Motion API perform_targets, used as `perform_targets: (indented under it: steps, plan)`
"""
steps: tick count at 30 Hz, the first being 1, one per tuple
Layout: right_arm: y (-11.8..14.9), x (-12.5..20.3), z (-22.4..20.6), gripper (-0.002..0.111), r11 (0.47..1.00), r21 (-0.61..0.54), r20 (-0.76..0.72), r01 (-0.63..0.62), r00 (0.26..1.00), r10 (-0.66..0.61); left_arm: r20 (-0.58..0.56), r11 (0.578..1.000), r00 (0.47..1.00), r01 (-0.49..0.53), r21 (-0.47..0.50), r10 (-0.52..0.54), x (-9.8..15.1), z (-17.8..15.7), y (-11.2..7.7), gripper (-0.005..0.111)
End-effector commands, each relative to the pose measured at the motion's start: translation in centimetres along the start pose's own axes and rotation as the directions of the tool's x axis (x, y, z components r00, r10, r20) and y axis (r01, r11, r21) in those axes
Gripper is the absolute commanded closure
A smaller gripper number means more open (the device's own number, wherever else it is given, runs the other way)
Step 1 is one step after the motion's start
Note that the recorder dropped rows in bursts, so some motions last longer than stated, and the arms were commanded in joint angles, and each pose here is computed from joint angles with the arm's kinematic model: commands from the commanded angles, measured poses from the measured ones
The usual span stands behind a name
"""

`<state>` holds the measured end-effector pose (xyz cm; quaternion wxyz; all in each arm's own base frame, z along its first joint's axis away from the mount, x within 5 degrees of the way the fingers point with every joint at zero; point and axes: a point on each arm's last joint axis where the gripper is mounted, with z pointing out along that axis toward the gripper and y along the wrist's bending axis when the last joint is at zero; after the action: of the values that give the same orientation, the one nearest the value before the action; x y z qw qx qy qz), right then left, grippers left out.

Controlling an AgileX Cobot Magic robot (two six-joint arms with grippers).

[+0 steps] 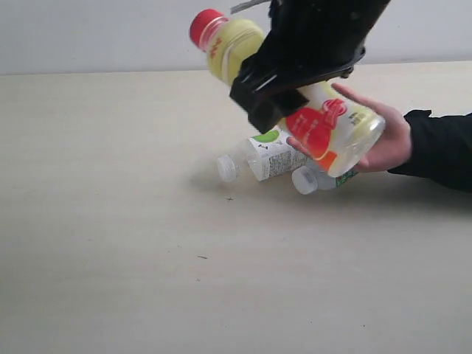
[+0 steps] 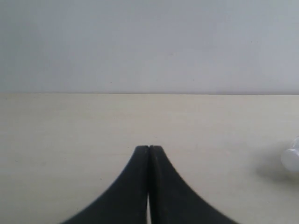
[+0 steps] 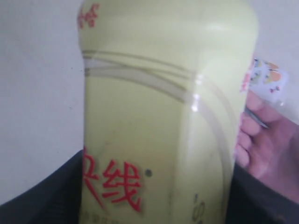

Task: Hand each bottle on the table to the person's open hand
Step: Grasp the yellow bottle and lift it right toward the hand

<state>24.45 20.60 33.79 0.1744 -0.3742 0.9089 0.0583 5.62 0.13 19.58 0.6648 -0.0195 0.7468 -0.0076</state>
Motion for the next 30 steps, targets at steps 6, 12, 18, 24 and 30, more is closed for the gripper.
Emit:
perform_targets:
  steps: [6, 12, 18, 24, 30]
  plan:
    - [-7.0, 4.0, -0.4, 0.108, 0.962, 0.098, -0.02, -0.255, 0.966, 0.258, 0.005, 1.0, 1.0, -0.005, 0.0, 0.005, 0.1, 0.0, 0.0, 0.107]
    - [-10.5, 4.8, 1.2, 0.108, 0.909, 0.132, -0.034, -0.395, 0.915, 0.402, 0.005, 1.0, 1.0, -0.005, 0.0, 0.005, 0.1, 0.0, 0.0, 0.107]
    - [-12.1, 4.9, 4.3, 0.108, 0.887, 0.128, -0.111, -0.444, 0.882, 0.458, 0.005, 1.0, 1.0, -0.005, 0.0, 0.005, 0.1, 0.0, 0.0, 0.107]
    - [-12.7, 4.7, 8.0, 0.108, 0.885, 0.124, -0.185, -0.449, 0.866, 0.465, 0.005, 1.0, 1.0, -0.005, 0.0, 0.005, 0.1, 0.0, 0.0, 0.107]
    - [-13.3, 4.2, 10.2, 0.108, 0.884, 0.124, -0.164, -0.45, 0.87, 0.466, 0.005, 1.0, 1.0, -0.005, 0.0, 0.005, 0.1, 0.0, 0.0, 0.107]
